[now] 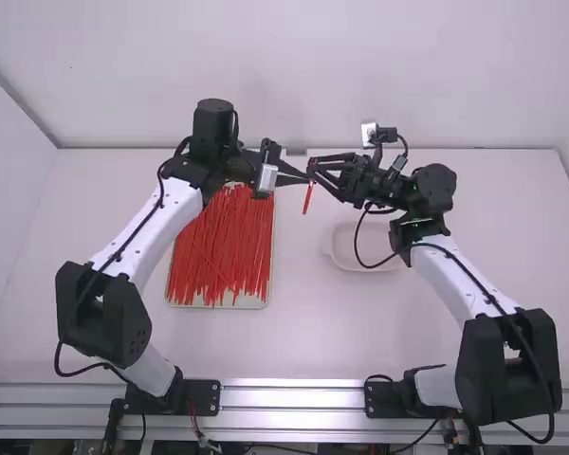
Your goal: Fasten the cable tie
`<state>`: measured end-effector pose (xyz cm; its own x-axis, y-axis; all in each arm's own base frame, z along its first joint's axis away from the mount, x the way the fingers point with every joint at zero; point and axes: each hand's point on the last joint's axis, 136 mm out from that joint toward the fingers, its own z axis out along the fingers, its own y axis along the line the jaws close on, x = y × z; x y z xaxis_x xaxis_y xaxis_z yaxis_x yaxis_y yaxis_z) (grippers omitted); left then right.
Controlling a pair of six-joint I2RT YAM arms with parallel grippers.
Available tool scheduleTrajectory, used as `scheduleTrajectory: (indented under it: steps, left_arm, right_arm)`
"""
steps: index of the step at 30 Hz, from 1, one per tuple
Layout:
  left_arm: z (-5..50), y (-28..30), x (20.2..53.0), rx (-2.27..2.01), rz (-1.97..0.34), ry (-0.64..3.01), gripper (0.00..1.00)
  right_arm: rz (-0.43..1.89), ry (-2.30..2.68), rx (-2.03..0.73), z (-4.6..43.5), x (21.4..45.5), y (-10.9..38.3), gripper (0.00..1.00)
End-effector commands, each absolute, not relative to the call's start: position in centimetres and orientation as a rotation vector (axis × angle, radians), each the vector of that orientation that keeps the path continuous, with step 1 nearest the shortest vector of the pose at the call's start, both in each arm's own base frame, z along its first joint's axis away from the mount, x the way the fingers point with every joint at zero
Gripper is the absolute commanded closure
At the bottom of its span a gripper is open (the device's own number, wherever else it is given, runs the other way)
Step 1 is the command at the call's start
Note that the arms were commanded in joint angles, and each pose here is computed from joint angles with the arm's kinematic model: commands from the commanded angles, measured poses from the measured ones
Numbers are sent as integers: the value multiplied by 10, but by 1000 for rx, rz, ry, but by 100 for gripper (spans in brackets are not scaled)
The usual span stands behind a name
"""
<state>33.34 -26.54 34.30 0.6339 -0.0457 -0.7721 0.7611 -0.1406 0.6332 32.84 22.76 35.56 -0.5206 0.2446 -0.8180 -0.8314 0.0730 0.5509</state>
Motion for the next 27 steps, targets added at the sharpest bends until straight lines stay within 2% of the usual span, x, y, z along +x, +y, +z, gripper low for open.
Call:
scheduleTrajectory:
  steps: [1,13,17,19,27]
  left_arm:
    - [343,-268,328,1573,-793,590,98]
    - [342,-266,330,1566,-812,626,98]
    - [339,-267,333,1566,-799,652,98]
    - [339,-266,333,1565,-801,654,98]
    - [338,-260,337,1557,-794,672,98]
  right_arm:
    - [1589,1457,-654,368,323,234,66]
    - [1595,1469,-635,368,325,230,71]
    - [1595,1469,-635,368,325,230,75]
    - [1596,1469,-635,368,325,230,81]
    - [1585,1473,-628,368,328,225,86]
